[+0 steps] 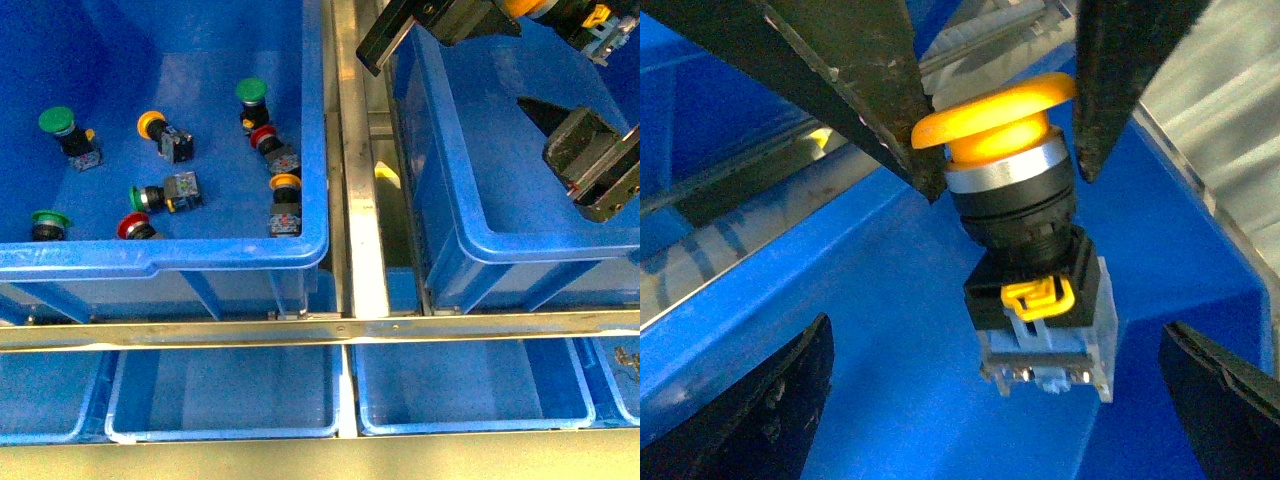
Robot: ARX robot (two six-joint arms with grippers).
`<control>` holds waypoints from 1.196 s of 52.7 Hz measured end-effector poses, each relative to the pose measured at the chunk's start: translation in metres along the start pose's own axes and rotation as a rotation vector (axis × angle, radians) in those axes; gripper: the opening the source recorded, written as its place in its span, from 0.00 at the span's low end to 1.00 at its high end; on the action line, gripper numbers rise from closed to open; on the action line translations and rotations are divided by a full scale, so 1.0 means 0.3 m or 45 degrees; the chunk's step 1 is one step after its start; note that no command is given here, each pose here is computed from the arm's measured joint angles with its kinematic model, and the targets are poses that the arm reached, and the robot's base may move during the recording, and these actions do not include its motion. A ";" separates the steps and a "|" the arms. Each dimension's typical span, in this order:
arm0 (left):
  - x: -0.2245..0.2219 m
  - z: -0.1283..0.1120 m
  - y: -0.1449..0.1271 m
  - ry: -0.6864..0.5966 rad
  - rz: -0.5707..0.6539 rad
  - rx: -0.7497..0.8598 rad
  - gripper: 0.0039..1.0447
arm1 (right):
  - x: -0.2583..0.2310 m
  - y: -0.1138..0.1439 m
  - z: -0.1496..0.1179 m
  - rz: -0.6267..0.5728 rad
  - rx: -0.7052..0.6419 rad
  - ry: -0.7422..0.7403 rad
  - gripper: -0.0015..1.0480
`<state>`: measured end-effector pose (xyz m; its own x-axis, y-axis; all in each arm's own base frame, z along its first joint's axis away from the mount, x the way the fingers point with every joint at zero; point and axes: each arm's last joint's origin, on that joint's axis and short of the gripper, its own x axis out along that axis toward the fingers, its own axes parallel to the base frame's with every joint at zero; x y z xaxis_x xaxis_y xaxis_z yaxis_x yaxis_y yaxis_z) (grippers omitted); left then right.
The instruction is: Pick red and yellow buttons and place in box
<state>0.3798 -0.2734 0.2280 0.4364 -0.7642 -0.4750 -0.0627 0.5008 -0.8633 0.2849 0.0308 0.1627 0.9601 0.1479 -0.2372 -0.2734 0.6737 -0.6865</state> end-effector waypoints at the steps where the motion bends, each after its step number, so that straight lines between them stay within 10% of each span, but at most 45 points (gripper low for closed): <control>1: 0.000 0.000 0.000 0.003 0.001 0.000 0.32 | 0.006 0.000 0.001 -0.006 -0.008 -0.001 0.94; 14: 0.000 0.000 0.000 0.010 0.001 0.001 0.32 | 0.063 -0.007 0.003 -0.056 -0.041 0.006 0.93; 38: 0.008 0.006 0.007 0.007 0.006 -0.004 0.32 | 0.074 -0.031 -0.012 -0.096 -0.076 0.037 0.36; 48: 0.007 0.006 0.007 0.000 0.020 -0.011 0.32 | 0.071 -0.027 -0.016 -0.091 -0.125 0.044 0.31; 63: -0.024 0.045 0.010 -0.110 0.015 0.157 0.75 | 0.064 -0.023 -0.040 -0.069 -0.064 0.074 0.27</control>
<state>0.3886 -0.2610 0.2312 0.5123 -0.7229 -0.4636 0.0404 0.5595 -0.8278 0.3045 0.0203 0.1548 0.9691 0.0686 -0.2371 -0.2248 0.6421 -0.7329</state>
